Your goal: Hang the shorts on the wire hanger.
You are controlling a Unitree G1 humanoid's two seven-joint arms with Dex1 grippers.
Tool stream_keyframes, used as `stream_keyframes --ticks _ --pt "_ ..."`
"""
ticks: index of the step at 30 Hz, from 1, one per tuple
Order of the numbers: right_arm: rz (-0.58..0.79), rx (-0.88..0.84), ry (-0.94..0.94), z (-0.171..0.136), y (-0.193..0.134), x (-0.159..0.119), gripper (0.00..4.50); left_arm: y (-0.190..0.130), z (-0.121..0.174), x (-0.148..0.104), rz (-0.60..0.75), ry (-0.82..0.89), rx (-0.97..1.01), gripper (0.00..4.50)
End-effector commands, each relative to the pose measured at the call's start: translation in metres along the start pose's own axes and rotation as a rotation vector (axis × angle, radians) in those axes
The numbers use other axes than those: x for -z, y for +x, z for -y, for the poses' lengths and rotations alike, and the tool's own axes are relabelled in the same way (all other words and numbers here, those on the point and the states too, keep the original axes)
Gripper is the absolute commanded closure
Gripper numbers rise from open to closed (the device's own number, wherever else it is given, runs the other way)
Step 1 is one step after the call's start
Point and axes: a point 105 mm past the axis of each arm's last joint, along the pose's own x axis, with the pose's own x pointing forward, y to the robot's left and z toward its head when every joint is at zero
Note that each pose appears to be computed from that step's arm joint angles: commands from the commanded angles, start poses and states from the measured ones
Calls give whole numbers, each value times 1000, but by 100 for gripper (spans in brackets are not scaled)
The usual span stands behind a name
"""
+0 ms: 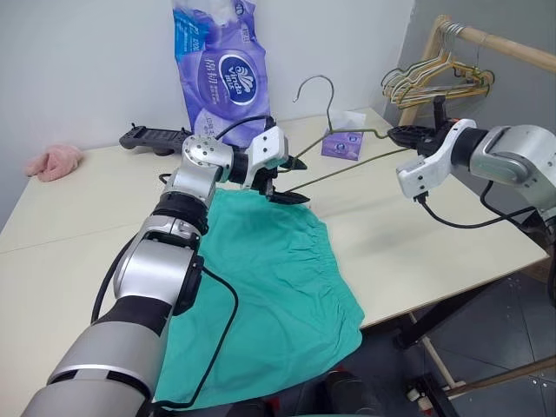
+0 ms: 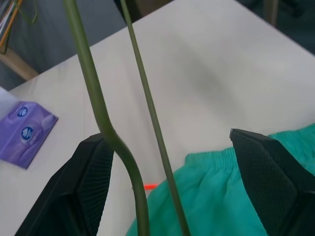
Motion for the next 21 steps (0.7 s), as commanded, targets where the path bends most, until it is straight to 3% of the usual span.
stream_keyframes --ticks 1,14,21 --pt "-28 107 0 33 -9 7 445 -4 -9 2 -46 45 -64 55" --pt "-29 116 29 38 -9 3 450 -5 -17 -4 -23 57 -112 448" --pt "-7 76 140 28 -7 -2 450 -6 -25 -5 -34 80 -191 448"
